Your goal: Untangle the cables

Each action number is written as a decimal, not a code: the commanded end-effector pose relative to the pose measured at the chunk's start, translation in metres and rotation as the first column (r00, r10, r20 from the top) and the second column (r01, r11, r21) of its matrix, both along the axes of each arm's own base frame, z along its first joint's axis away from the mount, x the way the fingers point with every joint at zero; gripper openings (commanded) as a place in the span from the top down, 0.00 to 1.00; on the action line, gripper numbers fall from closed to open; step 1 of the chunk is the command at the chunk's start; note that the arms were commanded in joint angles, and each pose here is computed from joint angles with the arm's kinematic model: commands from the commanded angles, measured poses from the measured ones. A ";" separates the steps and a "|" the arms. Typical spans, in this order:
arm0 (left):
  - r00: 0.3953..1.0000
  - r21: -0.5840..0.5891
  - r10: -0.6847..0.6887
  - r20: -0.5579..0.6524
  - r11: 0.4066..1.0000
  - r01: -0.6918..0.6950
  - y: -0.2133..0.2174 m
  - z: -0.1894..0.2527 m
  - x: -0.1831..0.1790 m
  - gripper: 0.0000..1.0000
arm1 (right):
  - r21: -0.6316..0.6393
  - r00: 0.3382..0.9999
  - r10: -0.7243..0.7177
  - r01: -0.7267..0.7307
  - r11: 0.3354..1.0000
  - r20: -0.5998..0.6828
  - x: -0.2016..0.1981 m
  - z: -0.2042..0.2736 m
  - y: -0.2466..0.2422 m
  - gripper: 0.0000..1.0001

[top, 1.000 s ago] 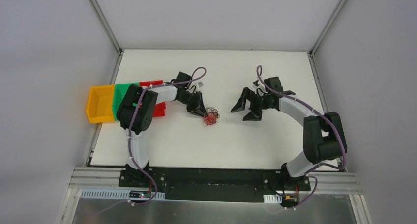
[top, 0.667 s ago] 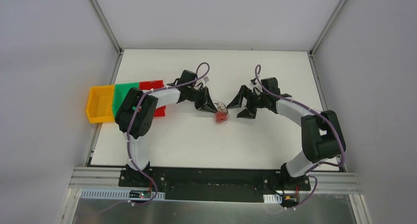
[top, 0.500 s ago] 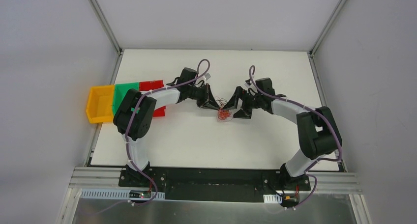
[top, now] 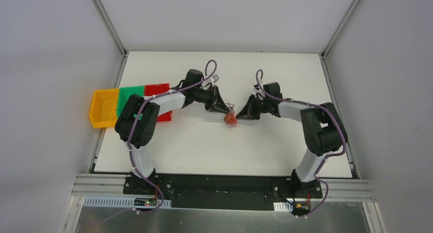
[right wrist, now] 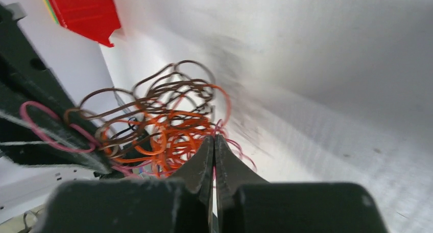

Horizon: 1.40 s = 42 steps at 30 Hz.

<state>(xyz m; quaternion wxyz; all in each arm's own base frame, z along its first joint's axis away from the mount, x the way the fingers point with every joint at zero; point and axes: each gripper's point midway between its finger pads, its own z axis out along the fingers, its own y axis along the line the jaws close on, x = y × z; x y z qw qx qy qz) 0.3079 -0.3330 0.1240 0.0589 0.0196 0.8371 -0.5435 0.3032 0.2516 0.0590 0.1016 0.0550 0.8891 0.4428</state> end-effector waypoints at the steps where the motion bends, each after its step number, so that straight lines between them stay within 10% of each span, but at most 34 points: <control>1: 0.991 -0.064 -0.065 0.114 0.995 0.073 -0.001 0.051 -0.015 1.00 | -0.089 0.996 -0.069 0.073 0.993 0.054 0.015 0.005 -0.033 1.00; 5: 0.981 -0.060 -0.099 0.169 0.992 0.110 0.004 0.072 -0.025 1.00 | -0.208 0.990 -0.133 0.139 0.968 0.045 0.013 -0.010 -0.077 1.00; 10: 0.958 -0.118 -0.161 0.239 0.974 0.193 0.003 0.104 -0.035 1.00 | -0.044 0.998 -0.024 0.027 0.999 0.062 -0.002 0.028 -0.068 1.00; 17: 0.916 -0.164 -0.223 0.333 0.943 0.289 0.001 0.136 -0.043 1.00 | 0.096 0.975 0.020 -0.042 0.995 0.220 -0.002 0.095 -0.045 0.18; 23: 0.874 -0.201 -0.290 0.391 0.899 0.389 -0.007 0.157 -0.054 1.00 | 0.225 0.962 0.041 -0.104 0.969 0.271 0.003 0.131 -0.010 0.10; 31: 0.862 -0.273 -0.318 0.395 0.855 0.441 -0.012 0.179 -0.054 1.00 | 0.445 0.963 0.056 -0.174 0.879 0.264 0.004 0.181 0.025 0.16; 40: 0.868 -0.286 -0.282 0.409 0.864 0.415 -0.016 0.196 -0.043 1.00 | 0.560 0.960 0.065 -0.214 0.801 0.273 -0.009 0.219 0.031 1.00; 42: 0.870 -0.277 -0.282 0.405 0.869 0.411 -0.015 0.199 -0.043 1.00 | 0.515 0.966 0.032 -0.164 0.841 0.255 -0.007 0.205 0.025 1.00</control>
